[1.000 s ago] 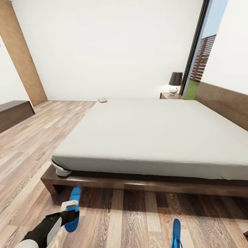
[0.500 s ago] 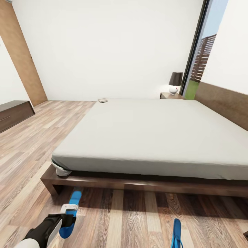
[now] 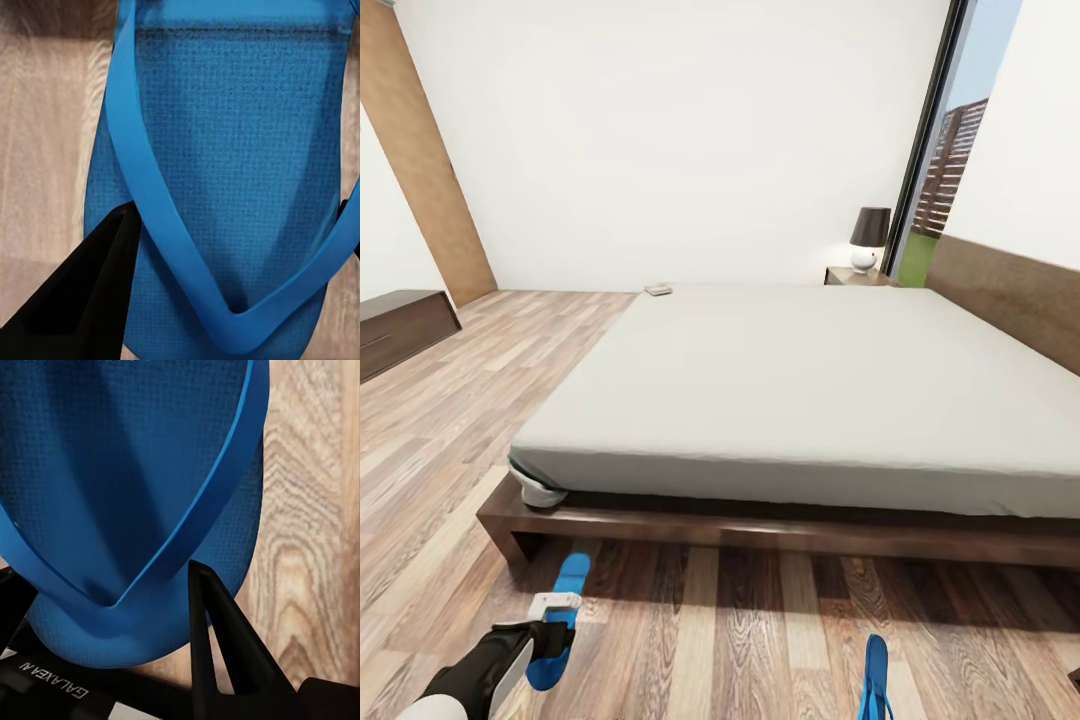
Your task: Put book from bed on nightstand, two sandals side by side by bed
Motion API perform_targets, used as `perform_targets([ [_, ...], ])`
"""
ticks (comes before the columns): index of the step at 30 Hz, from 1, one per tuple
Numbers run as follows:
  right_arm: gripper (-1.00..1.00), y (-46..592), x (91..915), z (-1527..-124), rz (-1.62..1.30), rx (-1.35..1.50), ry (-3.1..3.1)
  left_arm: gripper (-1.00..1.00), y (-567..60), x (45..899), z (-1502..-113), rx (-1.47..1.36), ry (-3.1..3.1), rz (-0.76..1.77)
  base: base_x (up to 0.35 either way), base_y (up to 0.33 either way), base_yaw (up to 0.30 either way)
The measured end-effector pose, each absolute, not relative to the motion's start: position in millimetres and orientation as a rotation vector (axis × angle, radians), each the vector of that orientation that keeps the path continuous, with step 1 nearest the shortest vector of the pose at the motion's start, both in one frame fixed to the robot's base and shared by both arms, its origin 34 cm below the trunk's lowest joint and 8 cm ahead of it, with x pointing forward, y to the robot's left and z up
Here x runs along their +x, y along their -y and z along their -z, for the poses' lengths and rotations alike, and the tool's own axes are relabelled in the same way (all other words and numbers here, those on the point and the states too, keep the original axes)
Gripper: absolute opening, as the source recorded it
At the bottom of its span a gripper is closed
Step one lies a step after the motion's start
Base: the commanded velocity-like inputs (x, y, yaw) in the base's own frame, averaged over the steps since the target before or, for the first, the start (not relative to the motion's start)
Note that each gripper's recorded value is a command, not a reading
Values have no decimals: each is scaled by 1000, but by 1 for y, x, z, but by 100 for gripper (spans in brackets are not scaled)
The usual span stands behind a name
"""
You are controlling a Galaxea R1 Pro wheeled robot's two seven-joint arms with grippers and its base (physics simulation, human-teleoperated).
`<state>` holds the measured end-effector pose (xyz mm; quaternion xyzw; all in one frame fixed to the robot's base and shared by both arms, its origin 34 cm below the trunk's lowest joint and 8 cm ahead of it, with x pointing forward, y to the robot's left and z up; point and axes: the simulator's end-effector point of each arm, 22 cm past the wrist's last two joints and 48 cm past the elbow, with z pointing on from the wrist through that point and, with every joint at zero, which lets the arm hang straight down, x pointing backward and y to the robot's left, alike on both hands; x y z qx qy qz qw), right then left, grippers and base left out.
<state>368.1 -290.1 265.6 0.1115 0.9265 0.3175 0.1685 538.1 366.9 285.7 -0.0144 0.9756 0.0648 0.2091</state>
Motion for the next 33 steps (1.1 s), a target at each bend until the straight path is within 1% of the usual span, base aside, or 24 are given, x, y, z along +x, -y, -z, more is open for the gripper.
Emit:
perform_targets([
  [5,-100,294,367,-256,-898,325,-2633,-100,-365,536,-274,-41,-2708,-175,0,0,0],
  [9,-100,320,361,-249,-890,427,-2691,-100,-362,533,-265,-39,-2708,-170,0,0,0],
  [12,-100,337,378,-254,-870,459,-2686,-100,-360,534,-259,-36,-2694,-167,0,0,0],
  [15,-100,326,396,-280,-1062,491,-2611,-100,-360,536,-254,-33,-2669,-165,0,0,0],
  [17,-100,323,405,-292,-1138,500,-2576,-100,-355,536,-249,-32,-2666,-156,0,0,0],
  [27,-100,345,440,-320,-1145,549,-2553,-100,-338,527,-226,-27,-2692,-124,0,0,0],
  [33,-100,331,453,-349,-1331,576,-2455,-100,-337,520,-215,-27,-2717,-122,0,0,0],
])
